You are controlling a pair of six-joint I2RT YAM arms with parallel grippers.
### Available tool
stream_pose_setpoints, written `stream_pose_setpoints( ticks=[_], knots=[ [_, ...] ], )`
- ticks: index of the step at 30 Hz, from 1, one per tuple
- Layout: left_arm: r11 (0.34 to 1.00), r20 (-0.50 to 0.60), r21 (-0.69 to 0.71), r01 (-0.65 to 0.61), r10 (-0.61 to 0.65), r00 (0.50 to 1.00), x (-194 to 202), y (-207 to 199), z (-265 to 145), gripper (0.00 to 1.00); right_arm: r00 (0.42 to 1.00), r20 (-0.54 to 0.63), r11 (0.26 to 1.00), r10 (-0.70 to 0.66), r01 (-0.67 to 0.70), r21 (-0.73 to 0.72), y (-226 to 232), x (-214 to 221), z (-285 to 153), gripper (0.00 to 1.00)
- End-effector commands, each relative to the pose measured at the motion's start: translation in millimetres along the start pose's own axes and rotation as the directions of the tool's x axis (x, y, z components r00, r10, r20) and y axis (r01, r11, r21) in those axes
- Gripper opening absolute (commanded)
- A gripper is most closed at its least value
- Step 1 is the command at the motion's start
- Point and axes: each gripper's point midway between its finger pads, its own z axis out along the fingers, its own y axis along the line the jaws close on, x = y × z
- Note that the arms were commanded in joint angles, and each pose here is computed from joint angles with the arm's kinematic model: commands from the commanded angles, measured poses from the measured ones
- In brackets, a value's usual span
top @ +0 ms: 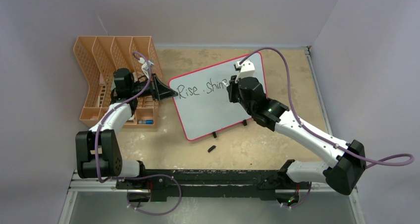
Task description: Write a sentence on the whiteboard
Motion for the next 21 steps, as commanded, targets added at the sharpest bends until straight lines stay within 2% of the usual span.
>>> stream_pose_setpoints(
  ticks=[1, 15, 21],
  knots=[
    [0.997, 0.010, -0.003, -0.076, 0.076, 0.997, -10.9, -4.4, 2.6, 0.00, 1.000, -0.021, 1.000, 0.006, -0.005, 0.016, -5.8, 4.7, -4.9, 0.00],
    [0.997, 0.009, -0.003, -0.075, 0.075, 0.997, -10.8, -4.1, 2.6, 0.00, 0.997, -0.080, 0.999, 0.013, -0.009, 0.047, -13.7, 23.1, -8.0, 0.00],
    [0.997, 0.009, -0.003, -0.075, 0.075, 0.997, -10.7, -4.1, 2.6, 0.00, 0.997, -0.071, 0.996, 0.012, -0.006, 0.089, -21.9, 22.2, -8.4, 0.00]
  ],
)
